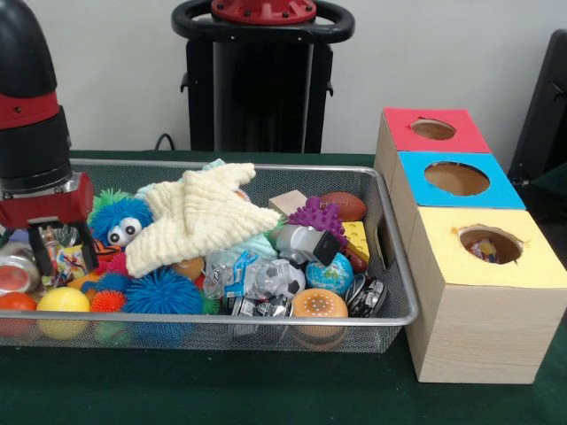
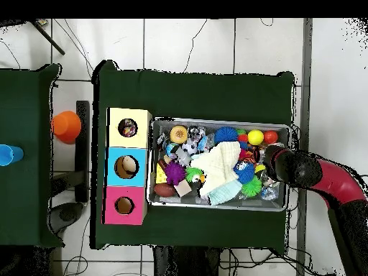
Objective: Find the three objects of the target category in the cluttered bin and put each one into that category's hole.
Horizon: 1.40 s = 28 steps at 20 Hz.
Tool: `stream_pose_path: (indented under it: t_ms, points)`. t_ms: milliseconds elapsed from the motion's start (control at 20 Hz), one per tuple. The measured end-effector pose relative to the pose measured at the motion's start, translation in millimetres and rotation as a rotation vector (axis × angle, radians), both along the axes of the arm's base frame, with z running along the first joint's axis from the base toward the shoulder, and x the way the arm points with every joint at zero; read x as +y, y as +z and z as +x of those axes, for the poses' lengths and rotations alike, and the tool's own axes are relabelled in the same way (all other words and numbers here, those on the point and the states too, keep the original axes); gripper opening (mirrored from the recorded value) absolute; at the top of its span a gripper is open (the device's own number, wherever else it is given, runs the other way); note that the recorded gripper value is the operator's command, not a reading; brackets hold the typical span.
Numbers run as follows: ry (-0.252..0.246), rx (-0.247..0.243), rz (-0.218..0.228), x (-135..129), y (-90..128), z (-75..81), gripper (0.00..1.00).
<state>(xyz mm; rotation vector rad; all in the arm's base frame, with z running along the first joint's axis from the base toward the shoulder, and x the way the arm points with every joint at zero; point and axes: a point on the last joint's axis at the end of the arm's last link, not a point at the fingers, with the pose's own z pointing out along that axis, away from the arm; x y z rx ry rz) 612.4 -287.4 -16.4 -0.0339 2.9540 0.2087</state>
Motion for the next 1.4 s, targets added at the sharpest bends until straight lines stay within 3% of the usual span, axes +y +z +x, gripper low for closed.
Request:
stream_pose_path:
  t_ms: [250, 700, 1050, 1400]
  points:
    - [-0.025, 0.004, 0.050, -4, -9, -1.4, 1.00]
    - [-0.041, 0.002, 0.066, -10, -16, 0.5, 1.00]
    - [-0.011, 0.004, 0.040, -8, -20, -1.9, 1.00]
    - [0.070, 0.004, -0.023, -2, -25, -4.1, 1.00]
